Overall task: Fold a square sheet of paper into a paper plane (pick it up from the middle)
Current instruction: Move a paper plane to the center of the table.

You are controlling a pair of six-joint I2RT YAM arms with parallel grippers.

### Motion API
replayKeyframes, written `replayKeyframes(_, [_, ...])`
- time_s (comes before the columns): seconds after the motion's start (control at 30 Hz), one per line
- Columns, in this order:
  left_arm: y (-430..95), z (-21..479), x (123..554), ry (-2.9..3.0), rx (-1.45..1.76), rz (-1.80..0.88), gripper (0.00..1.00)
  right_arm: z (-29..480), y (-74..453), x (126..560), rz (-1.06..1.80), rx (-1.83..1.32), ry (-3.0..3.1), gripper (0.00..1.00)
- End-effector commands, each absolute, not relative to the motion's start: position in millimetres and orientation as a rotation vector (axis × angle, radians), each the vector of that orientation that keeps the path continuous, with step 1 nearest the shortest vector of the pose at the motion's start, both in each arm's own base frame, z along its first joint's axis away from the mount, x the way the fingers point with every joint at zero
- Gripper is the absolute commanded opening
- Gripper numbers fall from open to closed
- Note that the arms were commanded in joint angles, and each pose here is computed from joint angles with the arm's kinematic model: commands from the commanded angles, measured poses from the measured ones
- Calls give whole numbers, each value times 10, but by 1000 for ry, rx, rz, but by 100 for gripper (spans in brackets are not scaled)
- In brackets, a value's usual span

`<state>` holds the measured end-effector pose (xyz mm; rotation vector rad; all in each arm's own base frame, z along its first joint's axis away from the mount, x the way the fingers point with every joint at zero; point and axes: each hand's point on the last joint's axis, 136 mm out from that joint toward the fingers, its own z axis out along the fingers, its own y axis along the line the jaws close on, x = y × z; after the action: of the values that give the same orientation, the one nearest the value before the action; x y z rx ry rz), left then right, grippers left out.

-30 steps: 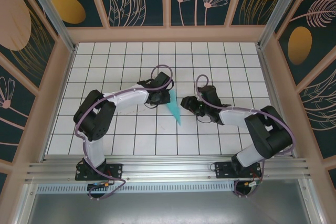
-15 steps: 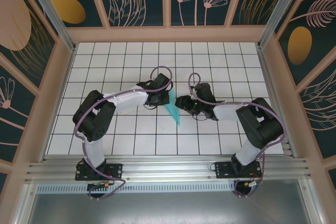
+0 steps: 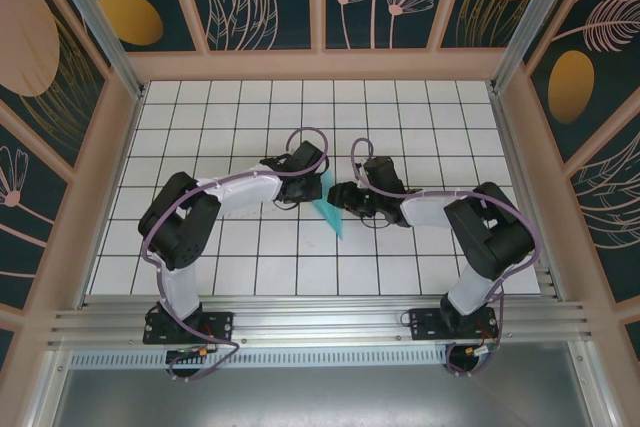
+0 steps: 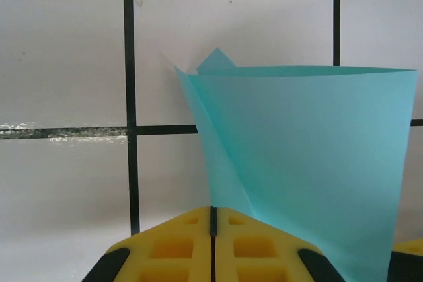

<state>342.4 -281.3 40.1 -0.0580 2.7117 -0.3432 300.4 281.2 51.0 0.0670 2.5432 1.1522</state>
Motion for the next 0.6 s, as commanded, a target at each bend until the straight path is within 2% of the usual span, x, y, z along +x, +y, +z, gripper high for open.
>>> replayKeyframes(0.0, [-2778, 489, 3427, 2686, -40, -335, 9, 503, 2796, 3019, 1088, 25, 2552, 49])
replayKeyframes(0.57, [-2828, 448, 3417, 2699, -39, -363, 9, 412, 2719, 2936, 1048, 68, 2592, 51])
